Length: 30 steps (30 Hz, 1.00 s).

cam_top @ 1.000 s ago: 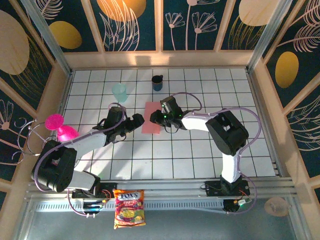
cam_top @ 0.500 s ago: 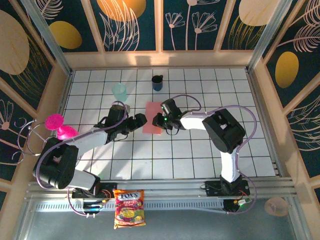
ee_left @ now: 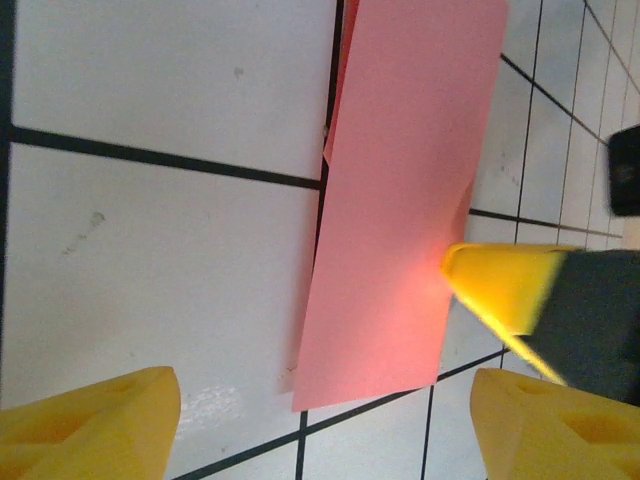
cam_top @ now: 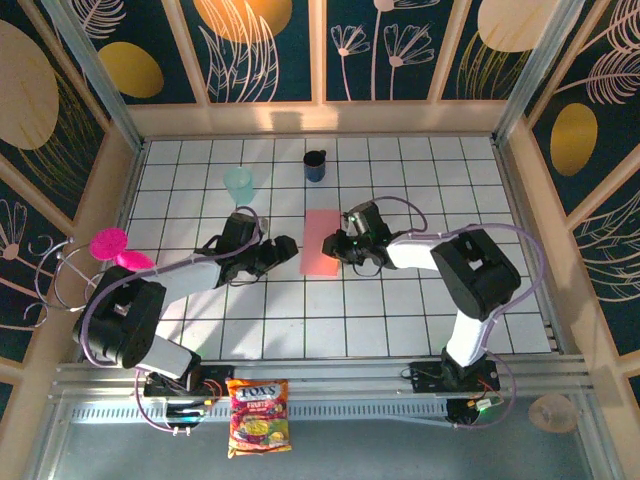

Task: Fold a paper plane with a square sheet of paper (pick it up from the middle)
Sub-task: Third fold the triangle at the center of the table.

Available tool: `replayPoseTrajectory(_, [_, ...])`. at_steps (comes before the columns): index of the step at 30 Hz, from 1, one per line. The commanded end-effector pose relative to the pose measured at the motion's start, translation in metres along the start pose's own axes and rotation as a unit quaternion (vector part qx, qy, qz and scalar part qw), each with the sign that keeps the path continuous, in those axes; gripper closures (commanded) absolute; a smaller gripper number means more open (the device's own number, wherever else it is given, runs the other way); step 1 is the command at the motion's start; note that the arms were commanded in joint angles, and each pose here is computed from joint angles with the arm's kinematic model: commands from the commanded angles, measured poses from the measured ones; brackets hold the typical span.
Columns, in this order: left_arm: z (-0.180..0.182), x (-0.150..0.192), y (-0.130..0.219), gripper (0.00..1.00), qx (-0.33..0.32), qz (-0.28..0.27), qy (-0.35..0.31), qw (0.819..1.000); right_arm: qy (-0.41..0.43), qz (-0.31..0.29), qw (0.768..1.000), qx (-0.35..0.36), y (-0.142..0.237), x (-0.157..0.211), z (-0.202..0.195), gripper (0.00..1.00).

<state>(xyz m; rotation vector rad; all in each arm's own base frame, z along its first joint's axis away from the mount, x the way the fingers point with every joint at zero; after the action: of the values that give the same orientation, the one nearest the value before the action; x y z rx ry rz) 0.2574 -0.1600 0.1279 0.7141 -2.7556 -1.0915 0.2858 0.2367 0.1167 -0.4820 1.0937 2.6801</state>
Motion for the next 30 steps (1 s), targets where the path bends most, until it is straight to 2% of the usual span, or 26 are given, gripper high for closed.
replayPoseTrajectory(1, [-0.004,0.004,-0.006,0.25,0.017,0.015,0.004,1.000,-0.010,-0.055,0.998,-0.004,0.014,-0.017,0.013,0.76])
replayPoseTrajectory(5, [-0.007,0.007,-0.013,0.30,0.019,0.029,0.003,0.999,-0.038,-0.033,0.998,0.038,0.001,-0.010,-0.007,0.79])
replayPoseTrajectory(16, [-0.009,0.012,-0.022,0.41,0.004,0.058,-0.014,0.998,-0.062,-0.005,0.996,0.057,-0.012,0.005,-0.025,0.80])
replayPoseTrajectory(23, [-0.006,0.012,-0.024,0.44,-0.016,0.069,-0.025,0.997,-0.068,0.008,0.995,0.072,-0.018,0.011,-0.033,0.81])
replayPoseTrajectory(30, [-0.003,0.014,-0.029,0.53,-0.018,0.076,-0.019,0.997,-0.068,0.009,0.995,0.075,-0.018,0.012,-0.034,0.81])
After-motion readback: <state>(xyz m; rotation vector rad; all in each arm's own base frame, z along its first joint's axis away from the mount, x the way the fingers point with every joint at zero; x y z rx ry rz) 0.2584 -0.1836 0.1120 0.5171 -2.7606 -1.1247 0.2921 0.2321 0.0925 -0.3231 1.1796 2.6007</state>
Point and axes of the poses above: each hand's point on the last joint's axis, 136 mm out from that joint toward the fingers, its own y axis back along the fingers, its own z axis along the line the jaws close on, x = y × z, the point moved 10 cm from there along y, back along the fingers, and after that the axes turned 10 degrees about y, right-handed, at the moved point
